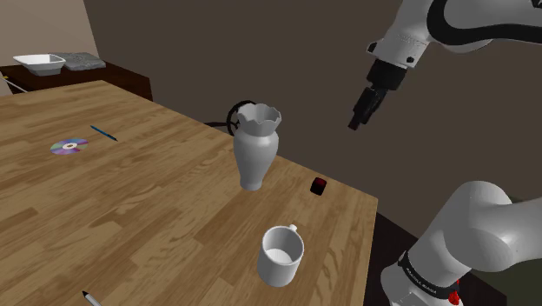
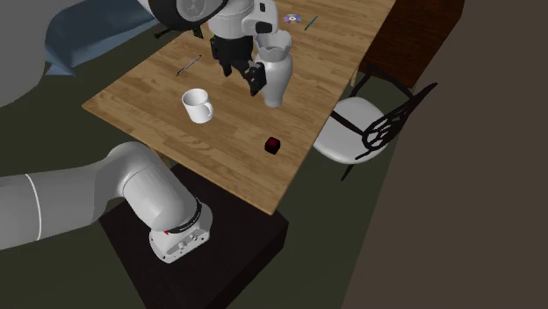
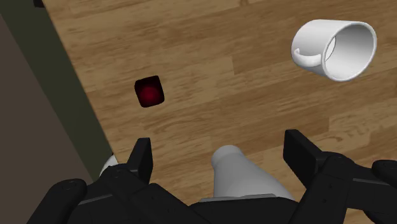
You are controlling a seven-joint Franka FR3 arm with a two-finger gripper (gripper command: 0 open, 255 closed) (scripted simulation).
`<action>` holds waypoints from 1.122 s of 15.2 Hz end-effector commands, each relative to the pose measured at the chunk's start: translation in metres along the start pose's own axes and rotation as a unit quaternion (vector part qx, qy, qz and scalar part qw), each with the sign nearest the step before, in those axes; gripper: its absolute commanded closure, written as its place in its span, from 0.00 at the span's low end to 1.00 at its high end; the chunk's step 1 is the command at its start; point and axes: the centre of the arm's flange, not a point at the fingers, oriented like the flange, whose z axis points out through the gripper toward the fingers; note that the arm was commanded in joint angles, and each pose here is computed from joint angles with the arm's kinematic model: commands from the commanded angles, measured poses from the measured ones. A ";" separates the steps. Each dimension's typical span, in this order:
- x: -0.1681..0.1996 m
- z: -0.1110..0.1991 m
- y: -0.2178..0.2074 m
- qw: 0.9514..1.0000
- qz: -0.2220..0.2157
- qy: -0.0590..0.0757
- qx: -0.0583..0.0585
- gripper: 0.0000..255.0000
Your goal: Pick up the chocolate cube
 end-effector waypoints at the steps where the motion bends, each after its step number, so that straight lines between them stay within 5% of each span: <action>1: 0.000 0.000 0.000 1.000 0.000 0.000 0.000 0.00; 17: 0.017 0.200 0.053 0.998 -0.035 -0.001 -0.045 0.00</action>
